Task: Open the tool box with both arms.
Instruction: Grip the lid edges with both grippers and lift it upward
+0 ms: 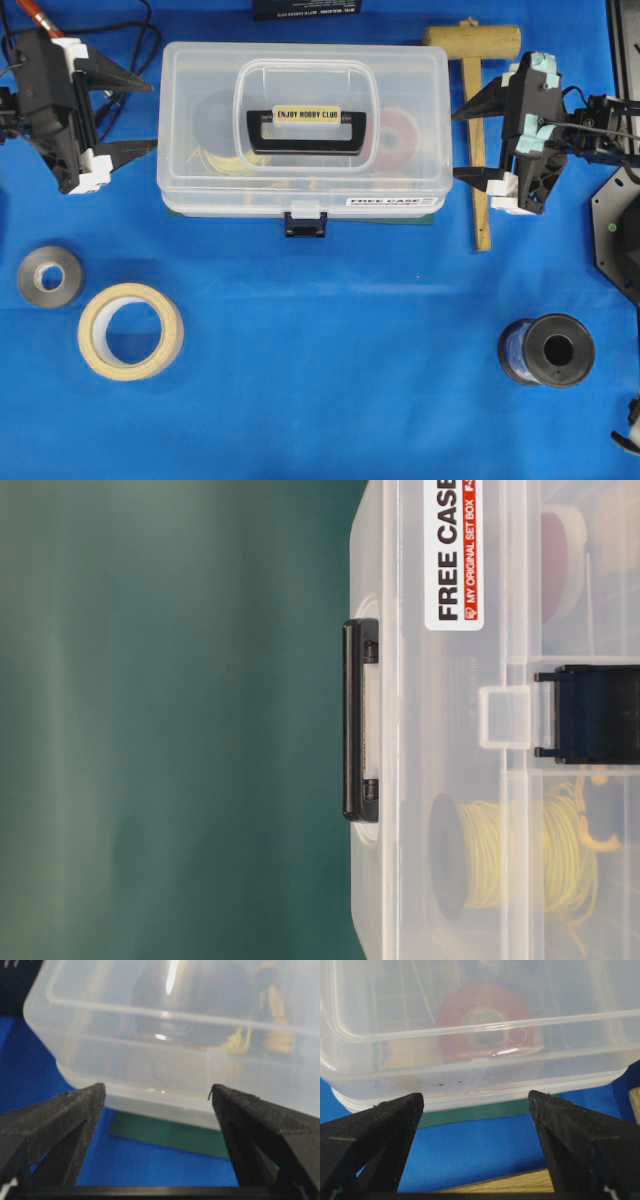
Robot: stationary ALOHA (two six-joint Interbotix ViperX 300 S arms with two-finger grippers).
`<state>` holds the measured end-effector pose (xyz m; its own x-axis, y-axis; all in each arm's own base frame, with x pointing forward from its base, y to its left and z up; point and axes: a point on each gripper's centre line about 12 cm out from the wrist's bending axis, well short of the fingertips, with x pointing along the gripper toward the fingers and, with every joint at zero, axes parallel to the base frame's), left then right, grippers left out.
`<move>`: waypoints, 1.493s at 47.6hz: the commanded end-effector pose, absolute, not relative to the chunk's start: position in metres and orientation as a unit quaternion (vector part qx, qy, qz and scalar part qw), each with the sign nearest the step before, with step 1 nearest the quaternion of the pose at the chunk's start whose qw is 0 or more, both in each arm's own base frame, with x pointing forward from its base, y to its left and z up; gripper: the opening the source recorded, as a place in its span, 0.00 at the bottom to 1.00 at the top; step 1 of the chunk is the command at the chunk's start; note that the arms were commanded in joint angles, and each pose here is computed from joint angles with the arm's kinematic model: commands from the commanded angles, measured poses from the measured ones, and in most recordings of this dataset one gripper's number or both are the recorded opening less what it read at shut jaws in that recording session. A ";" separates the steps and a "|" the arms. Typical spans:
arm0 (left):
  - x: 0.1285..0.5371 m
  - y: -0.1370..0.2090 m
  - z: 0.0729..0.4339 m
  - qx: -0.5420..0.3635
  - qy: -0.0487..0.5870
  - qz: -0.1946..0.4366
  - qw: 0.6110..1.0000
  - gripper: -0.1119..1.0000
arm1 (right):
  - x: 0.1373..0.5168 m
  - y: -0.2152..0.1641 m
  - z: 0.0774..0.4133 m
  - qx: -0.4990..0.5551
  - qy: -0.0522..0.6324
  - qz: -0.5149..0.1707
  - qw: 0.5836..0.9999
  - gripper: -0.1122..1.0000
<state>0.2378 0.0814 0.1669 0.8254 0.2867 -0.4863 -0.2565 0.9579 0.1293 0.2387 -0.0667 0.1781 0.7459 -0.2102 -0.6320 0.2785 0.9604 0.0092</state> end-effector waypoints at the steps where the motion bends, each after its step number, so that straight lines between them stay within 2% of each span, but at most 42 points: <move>1: 0.248 0.084 0.180 0.032 0.237 0.143 0.960 0.92 | 0.251 -0.070 0.196 0.050 0.298 -0.132 0.944 0.86; 21: 0.245 0.083 0.193 0.037 0.216 0.145 0.965 0.92 | 0.254 -0.070 0.210 0.049 0.281 -0.133 0.949 0.86; 32: 0.241 0.081 0.213 0.050 0.180 0.148 0.971 0.92 | 0.247 -0.069 0.230 0.045 0.246 -0.134 0.959 0.86; 43: 0.240 0.084 0.217 0.064 0.176 0.150 0.971 0.92 | 0.238 -0.066 0.247 0.041 0.212 -0.135 0.967 0.86; 71: 0.242 0.098 0.230 0.063 0.159 0.177 0.969 0.92 | 0.235 -0.076 0.254 0.044 0.198 -0.155 0.967 0.86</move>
